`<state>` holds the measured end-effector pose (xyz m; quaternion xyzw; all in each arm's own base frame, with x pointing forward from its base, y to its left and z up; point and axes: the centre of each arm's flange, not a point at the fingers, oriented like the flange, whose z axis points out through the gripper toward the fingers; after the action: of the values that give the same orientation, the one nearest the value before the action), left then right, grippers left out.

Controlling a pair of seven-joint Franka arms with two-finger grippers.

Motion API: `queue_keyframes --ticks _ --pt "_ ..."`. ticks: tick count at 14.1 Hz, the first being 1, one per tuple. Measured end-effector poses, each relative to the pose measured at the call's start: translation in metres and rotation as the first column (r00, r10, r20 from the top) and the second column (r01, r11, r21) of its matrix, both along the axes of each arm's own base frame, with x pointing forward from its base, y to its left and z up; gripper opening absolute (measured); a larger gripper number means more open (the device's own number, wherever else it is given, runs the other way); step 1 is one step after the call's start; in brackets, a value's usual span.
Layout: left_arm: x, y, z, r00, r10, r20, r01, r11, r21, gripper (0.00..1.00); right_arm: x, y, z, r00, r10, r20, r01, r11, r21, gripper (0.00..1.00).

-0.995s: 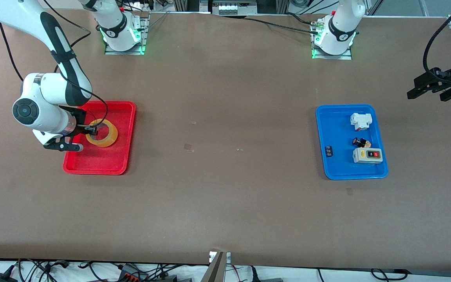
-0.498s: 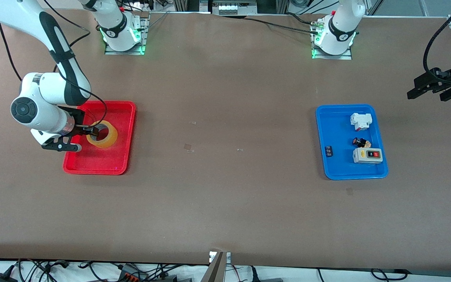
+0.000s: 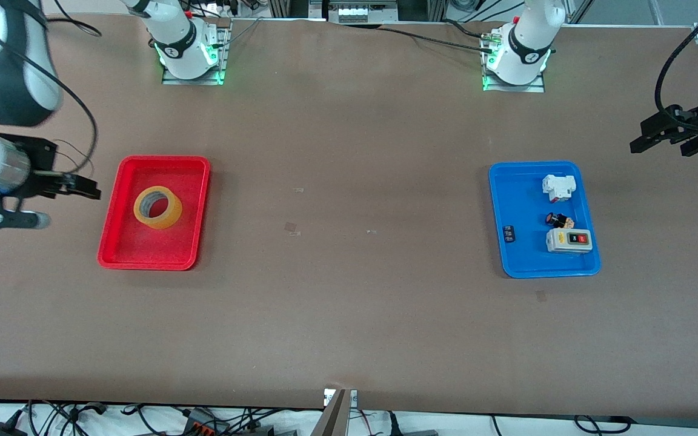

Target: Place and move tape with both arms

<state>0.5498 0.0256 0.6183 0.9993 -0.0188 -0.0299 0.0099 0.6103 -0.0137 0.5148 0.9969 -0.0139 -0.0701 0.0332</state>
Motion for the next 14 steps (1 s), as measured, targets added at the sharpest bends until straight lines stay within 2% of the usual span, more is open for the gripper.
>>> queue_keyframes --ticks 2,4,7,11,14 --pt "0.0 0.002 -0.001 1.0 0.003 -0.003 -0.003 1.0 0.0 1.0 0.001 0.001 0.033 1.0 -0.008 0.009 0.007 1.0 0.027 1.0" --pt "0.0 0.003 -0.002 1.0 0.005 -0.006 -0.005 1.0 0.0 1.0 0.005 0.001 0.05 0.999 -0.008 0.04 0.007 1.0 0.03 1.0" --pt "0.0 0.003 -0.002 1.0 0.005 -0.007 -0.005 1.0 0.0 1.0 0.012 0.002 0.053 0.998 -0.008 0.068 0.005 0.999 0.037 1.0" --pt "0.0 0.003 -0.002 1.0 0.005 -0.008 -0.005 1.0 0.0 1.0 0.023 0.013 0.054 0.99 0.007 0.141 -0.014 0.998 0.054 1.0" --pt "0.0 0.003 -0.003 1.0 0.005 -0.009 -0.005 1.0 0.0 1.0 0.024 0.017 0.053 0.99 0.007 0.141 -0.017 0.998 0.066 1.0"
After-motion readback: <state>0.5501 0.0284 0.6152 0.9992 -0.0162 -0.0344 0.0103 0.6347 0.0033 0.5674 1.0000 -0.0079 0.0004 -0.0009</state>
